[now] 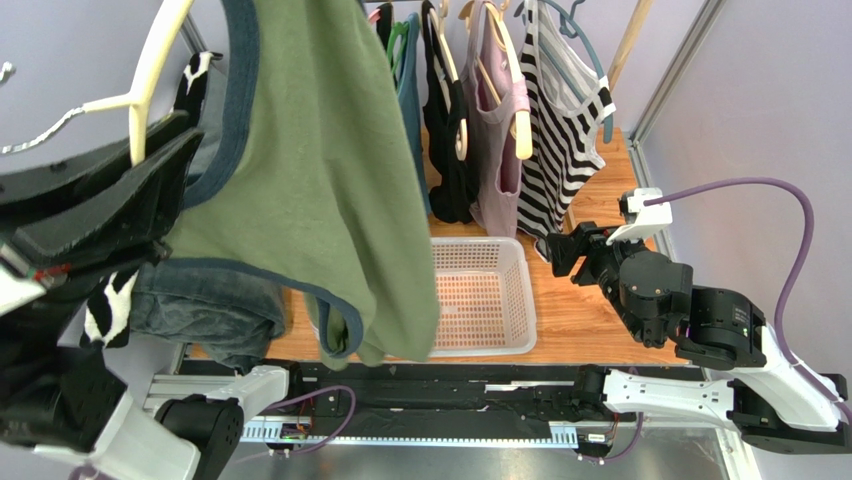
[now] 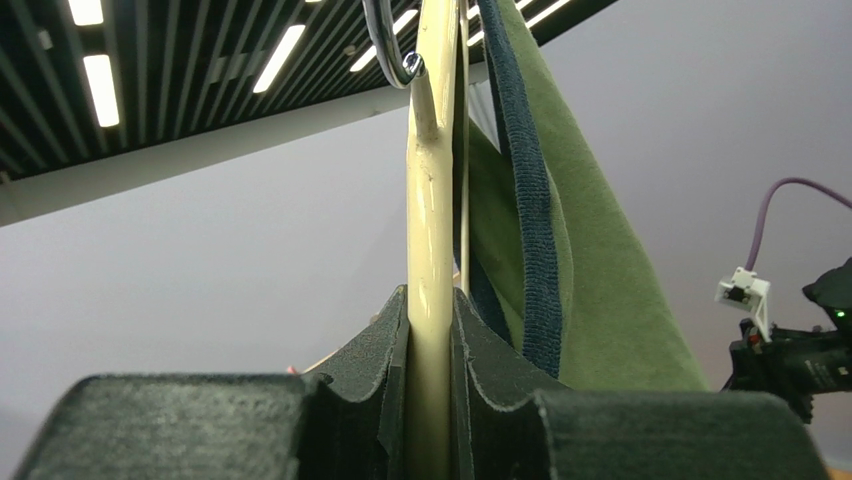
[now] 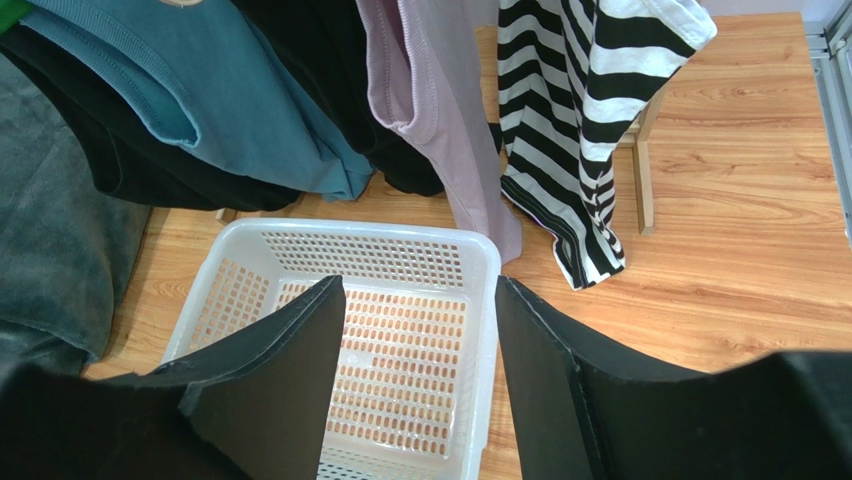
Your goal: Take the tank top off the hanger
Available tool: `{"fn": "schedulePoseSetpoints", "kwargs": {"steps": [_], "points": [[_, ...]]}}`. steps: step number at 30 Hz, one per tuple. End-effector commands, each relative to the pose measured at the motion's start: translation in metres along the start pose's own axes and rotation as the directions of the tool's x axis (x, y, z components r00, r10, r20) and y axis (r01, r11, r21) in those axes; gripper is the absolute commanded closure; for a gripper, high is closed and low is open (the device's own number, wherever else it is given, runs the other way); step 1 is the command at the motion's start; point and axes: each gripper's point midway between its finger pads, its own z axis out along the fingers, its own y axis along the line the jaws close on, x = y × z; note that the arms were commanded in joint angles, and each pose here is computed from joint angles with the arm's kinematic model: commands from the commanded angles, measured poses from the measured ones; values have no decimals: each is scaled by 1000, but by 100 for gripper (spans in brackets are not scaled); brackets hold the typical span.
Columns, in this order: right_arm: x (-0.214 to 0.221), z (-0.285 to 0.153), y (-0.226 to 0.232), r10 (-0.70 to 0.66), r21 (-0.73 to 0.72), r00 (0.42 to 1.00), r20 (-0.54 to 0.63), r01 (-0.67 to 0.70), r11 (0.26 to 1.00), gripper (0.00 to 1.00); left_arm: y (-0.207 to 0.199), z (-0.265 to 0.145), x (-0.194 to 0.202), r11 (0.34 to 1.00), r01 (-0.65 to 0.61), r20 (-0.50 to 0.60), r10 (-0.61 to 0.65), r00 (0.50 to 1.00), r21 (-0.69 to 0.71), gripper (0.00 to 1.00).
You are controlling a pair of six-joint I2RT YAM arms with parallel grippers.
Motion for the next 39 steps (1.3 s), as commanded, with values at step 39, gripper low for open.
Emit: {"fn": "schedulePoseSetpoints", "kwargs": {"steps": [39], "points": [[-40, 28, 116, 46, -286, 996, 74, -23, 958, 18, -105, -70, 310, 848, 505, -749, -232, 621, 157, 100]]}}
